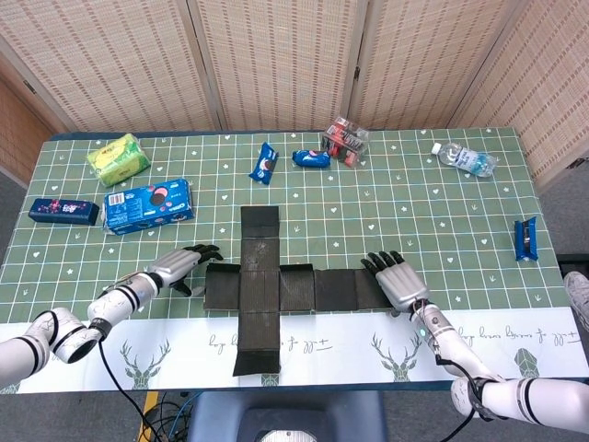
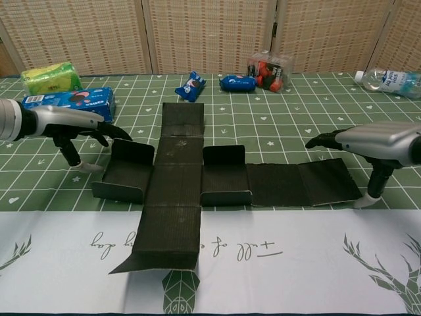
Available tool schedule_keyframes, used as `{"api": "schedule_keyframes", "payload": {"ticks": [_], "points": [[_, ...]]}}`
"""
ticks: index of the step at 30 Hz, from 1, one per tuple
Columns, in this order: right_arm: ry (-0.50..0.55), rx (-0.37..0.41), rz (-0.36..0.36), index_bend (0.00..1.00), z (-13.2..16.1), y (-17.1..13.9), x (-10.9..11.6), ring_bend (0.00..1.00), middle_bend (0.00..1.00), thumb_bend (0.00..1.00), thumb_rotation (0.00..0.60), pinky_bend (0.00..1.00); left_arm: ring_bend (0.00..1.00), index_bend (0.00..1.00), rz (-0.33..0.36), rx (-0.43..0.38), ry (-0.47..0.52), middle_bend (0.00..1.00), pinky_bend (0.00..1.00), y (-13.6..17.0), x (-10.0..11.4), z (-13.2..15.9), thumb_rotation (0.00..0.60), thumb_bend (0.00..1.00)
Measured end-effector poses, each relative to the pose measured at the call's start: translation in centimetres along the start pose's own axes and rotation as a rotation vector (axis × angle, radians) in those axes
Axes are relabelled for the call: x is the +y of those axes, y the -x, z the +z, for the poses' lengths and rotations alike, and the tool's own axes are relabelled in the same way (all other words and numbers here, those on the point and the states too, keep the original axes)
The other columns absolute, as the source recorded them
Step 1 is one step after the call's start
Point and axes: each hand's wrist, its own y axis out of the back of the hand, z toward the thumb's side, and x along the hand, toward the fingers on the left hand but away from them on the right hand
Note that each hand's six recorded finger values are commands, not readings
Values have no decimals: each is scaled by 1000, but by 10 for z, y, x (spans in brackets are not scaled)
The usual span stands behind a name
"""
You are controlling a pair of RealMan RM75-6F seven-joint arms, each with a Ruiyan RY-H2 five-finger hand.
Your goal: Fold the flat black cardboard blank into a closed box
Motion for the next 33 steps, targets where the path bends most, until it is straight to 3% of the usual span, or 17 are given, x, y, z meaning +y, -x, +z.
{"api": "schedule_keyframes", "payload": {"ticks": [14, 21, 24, 28, 33], "points": [[-32, -22, -93, 0, 3, 22, 15, 0, 0, 126, 600, 41, 64, 205, -17, -20, 19, 134, 103, 10, -6, 3, 600, 394], [61, 28, -90, 0, 11, 9, 24, 0, 0, 127, 600, 35, 59, 144, 86, -53, 17, 125, 103, 21, 7, -2, 600, 394], [79, 36, -116, 0, 5, 1, 38, 0, 0, 127, 600, 35, 46, 104, 150, -59, -29, 84, 103, 31, 15, -10, 600, 393], [85, -8, -169, 0, -15, -4, 57, 0, 0, 127, 600, 35, 38, 52, 202, -38, -137, 17, 103, 43, 16, -25, 600, 393], [64, -65, -180, 0, -35, -3, 60, 0, 0, 127, 600, 35, 7, 6, 231, 5, -256, 0, 103, 50, 8, -46, 600, 388]]}}
